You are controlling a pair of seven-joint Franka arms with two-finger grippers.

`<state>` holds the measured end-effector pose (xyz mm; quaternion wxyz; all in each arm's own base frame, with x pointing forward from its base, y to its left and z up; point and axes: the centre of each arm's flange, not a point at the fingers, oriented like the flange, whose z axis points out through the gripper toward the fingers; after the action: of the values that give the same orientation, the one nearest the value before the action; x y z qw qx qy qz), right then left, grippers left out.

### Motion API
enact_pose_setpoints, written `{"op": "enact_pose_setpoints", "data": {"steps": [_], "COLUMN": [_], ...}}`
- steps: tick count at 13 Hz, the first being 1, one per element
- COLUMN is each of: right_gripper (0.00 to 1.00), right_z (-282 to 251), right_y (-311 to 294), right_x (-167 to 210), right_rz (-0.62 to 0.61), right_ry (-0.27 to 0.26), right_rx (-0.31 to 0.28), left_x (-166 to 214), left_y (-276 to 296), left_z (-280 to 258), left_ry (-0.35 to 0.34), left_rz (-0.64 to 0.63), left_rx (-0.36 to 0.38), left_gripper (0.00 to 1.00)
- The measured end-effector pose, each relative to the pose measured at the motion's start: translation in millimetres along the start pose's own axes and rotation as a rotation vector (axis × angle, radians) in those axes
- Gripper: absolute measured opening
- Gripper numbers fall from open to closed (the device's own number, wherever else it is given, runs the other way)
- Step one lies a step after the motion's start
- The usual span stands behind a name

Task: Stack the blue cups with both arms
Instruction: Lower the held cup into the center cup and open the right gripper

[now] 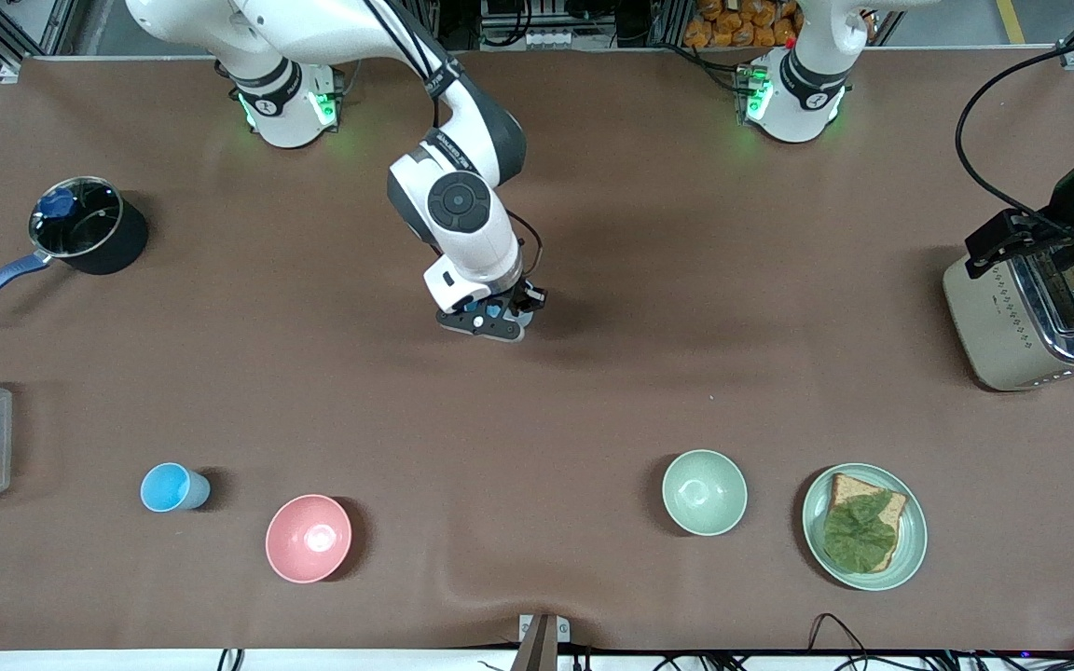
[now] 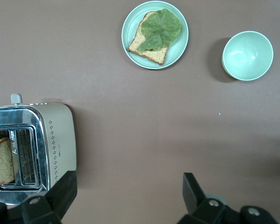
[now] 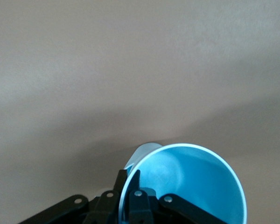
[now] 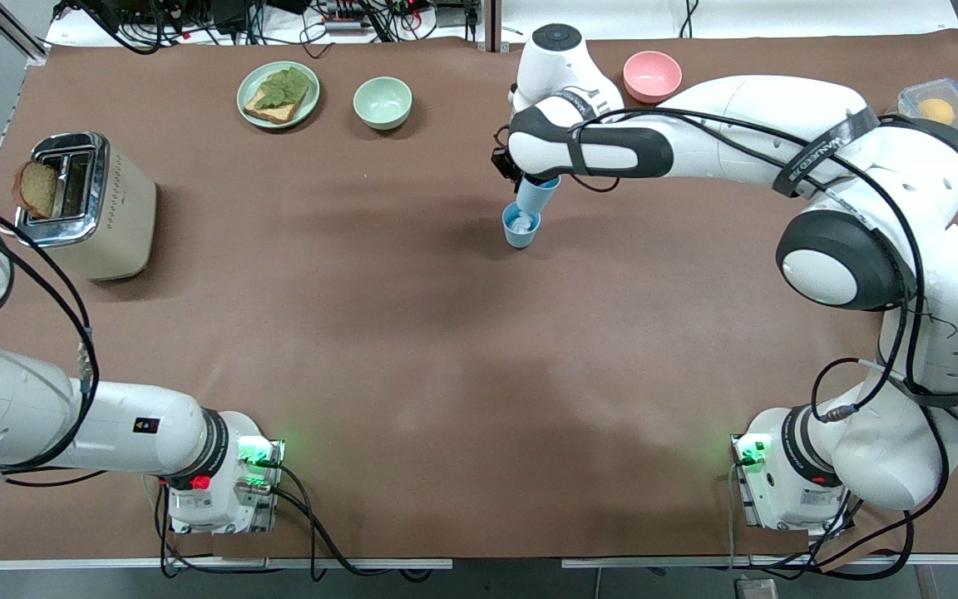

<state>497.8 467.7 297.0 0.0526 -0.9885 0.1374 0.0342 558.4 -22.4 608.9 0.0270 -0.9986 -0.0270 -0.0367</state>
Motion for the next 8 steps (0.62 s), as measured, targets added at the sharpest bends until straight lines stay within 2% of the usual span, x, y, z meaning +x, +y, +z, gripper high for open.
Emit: {"op": "enact_pose_setpoints", "data": {"steps": [4, 8], "right_gripper": [0.05, 0.05], "right_z": [2, -1], "right_y": [-11, -13], "right_x": [-18, -18], "right_rz": [0.008, 0.008], "right_ry": [-0.005, -0.013], "right_rx": [-0.001, -0.011], "left_x": [-1, -1], "left_y": [-2, -2], "left_z": [0, 0], "left_ry": [-0.005, -0.004], "left_rz": [-0.004, -0.004], "left_rx": [0.001, 0.000], "left_gripper": [1.00, 1.00]}}
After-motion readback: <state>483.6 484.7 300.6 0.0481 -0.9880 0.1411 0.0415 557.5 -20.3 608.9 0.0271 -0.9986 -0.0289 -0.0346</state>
